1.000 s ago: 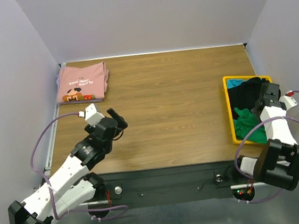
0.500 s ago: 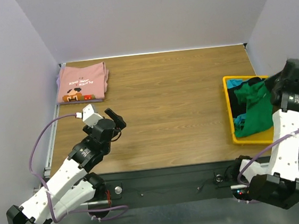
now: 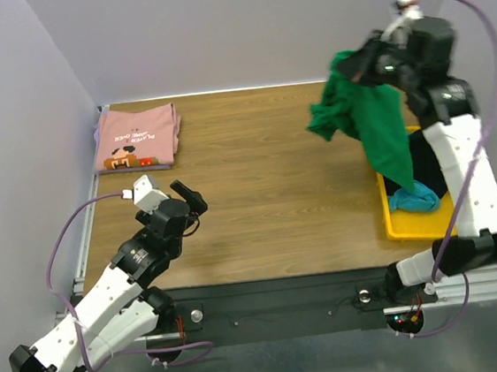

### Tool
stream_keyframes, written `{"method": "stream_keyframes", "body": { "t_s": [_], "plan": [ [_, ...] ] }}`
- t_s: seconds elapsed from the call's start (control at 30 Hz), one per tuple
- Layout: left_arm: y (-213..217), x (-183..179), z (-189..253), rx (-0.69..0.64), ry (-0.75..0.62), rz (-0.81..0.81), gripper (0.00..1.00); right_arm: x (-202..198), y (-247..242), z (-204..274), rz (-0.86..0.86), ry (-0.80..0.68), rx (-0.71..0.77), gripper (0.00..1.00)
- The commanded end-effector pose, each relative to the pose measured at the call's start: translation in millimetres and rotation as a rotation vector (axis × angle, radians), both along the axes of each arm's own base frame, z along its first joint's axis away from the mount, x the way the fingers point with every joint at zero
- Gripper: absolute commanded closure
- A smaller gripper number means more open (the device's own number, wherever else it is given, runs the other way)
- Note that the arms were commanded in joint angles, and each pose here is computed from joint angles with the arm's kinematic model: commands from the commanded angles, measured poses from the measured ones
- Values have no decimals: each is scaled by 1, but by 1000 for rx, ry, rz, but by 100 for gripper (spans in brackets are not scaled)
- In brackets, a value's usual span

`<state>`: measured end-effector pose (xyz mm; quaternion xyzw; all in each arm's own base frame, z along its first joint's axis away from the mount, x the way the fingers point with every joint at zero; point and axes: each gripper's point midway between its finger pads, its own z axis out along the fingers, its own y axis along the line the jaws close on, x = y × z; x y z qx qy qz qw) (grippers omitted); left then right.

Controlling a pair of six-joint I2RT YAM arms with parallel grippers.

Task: Fold and stack the t-shirts
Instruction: Move the tshirt to the center of the board

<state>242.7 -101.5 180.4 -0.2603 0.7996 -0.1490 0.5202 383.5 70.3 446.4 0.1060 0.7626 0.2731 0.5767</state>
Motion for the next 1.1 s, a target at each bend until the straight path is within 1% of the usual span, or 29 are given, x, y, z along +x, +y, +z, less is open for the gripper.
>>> {"method": "stream_keyframes", "body": {
  "t_s": [0.0,0.07,0.1,0.13,0.17,0.2,0.27,0.3,0.33,0.37,0.4,0.43,0.47,0.5,0.53,0.57,0.6,0.63,0.67,0.7,0.73,0.77,0.8,0.87,0.9,0.93,1.0,1.03,1.07],
  "plan": [
    [14,-2,13,-30,-24,82,1,-2,136,23,385,-126,-74,100],
    [17,-4,12,-39,-20,96,1,-4,179,22,481,-158,-119,100],
    [18,-7,11,-57,-17,105,2,-8,218,6,578,-133,-126,100],
    [20,-8,10,-64,-13,113,1,-15,229,15,619,-161,-123,100],
    [22,-10,12,-80,-19,122,2,-21,243,12,660,-157,-118,100],
    [25,-13,8,-93,-5,145,1,-18,245,5,654,-141,-121,100],
    [32,-17,5,-104,8,183,1,-7,232,-11,536,-86,-131,100],
    [36,-20,2,-97,21,200,1,12,208,-23,362,-59,-174,100],
    [37,-21,2,-111,24,212,1,11,186,-25,258,-57,-199,99],
    [37,-22,1,-111,27,213,2,17,170,-82,181,60,-272,96],
    [38,-22,0,-113,28,217,2,22,141,-102,28,97,-329,95],
    [36,-22,-1,-116,31,213,1,18,127,-131,-24,156,-364,93],
    [35,-21,-4,-111,39,212,2,6,100,-175,-107,237,-439,81],
    [34,-21,-5,-108,46,208,1,-1,88,-201,-154,288,-454,69],
    [34,-21,-5,-106,48,210,2,-7,77,-220,-190,320,-477,54],
    [34,-21,-6,-102,53,208,1,-13,67,-235,-226,348,-501,32],
    [34,-20,-8,-92,62,210,1,-22,46,-258,-301,392,-545,25],
    [34,-20,-9,-87,63,212,1,-25,38,-263,-334,399,-559,19],
    [34,-20,-10,-81,68,214,1,-29,33,-267,-353,404,-567,10],
    [33,-19,-14,-72,76,214,1,-34,31,-265,-353,401,-550,4],
    [33,-18,-15,-66,79,217,2,-37,32,-265,-337,402,-532,0],
    [33,-18,-17,-62,82,217,2,-41,35,-264,-316,400,-511,0],
    [31,-16,-20,-58,86,217,1,-47,46,-257,-250,389,-460,0],
    [29,-12,-23,-50,82,211,1,-58,55,-265,-183,401,-422,0],
    [22,-5,-22,-65,65,197,1,-63,65,-268,-127,400,-407,0],
    [19,-1,-22,-45,58,173,1,-68,81,-267,-44,388,-376,0],
    [11,15,-21,-61,48,163,1,-82,107,-277,52,388,-400,0],
    [8,21,-22,-57,53,150,1,-85,115,-282,60,396,-407,0],
    [-1,26,-35,-25,102,98,2,-89,125,-292,76,416,-423,0]
  ]
}}
